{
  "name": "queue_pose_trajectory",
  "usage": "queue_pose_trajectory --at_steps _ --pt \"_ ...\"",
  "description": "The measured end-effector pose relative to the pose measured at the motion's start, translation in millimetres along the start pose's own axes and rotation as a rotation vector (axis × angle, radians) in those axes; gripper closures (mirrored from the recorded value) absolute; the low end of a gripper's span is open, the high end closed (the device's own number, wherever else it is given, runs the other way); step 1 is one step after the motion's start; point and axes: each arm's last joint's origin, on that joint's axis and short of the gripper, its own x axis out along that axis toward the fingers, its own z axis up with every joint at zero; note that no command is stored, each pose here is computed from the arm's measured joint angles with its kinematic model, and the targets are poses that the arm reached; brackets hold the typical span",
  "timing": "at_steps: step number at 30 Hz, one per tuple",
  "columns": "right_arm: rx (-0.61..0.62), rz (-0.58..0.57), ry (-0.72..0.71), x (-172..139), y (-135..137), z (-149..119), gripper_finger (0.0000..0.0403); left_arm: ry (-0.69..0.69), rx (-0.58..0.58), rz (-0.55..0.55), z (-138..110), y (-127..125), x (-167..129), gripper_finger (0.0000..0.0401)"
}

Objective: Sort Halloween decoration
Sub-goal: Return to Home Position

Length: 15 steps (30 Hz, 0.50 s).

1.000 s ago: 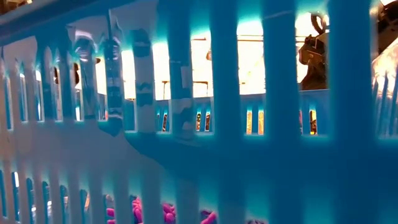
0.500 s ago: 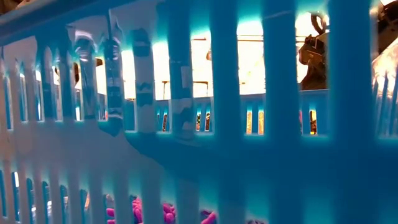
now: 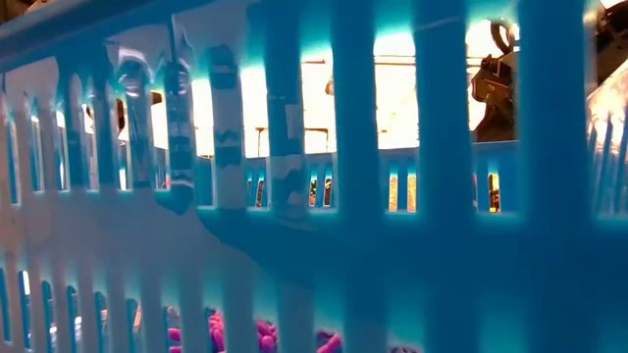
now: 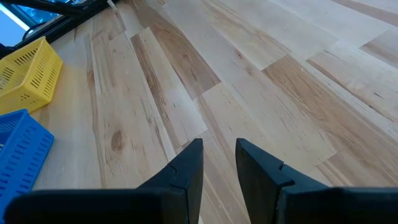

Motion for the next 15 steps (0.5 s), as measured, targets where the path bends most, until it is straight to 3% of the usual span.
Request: queue_pose_trajectory --at_steps 15 --pt "0.0 0.0 0.0 0.0 0.0 0.0 0.0311 -0.007 0.037 -0.001 0.8 -0.4 -0.1 0.0286"
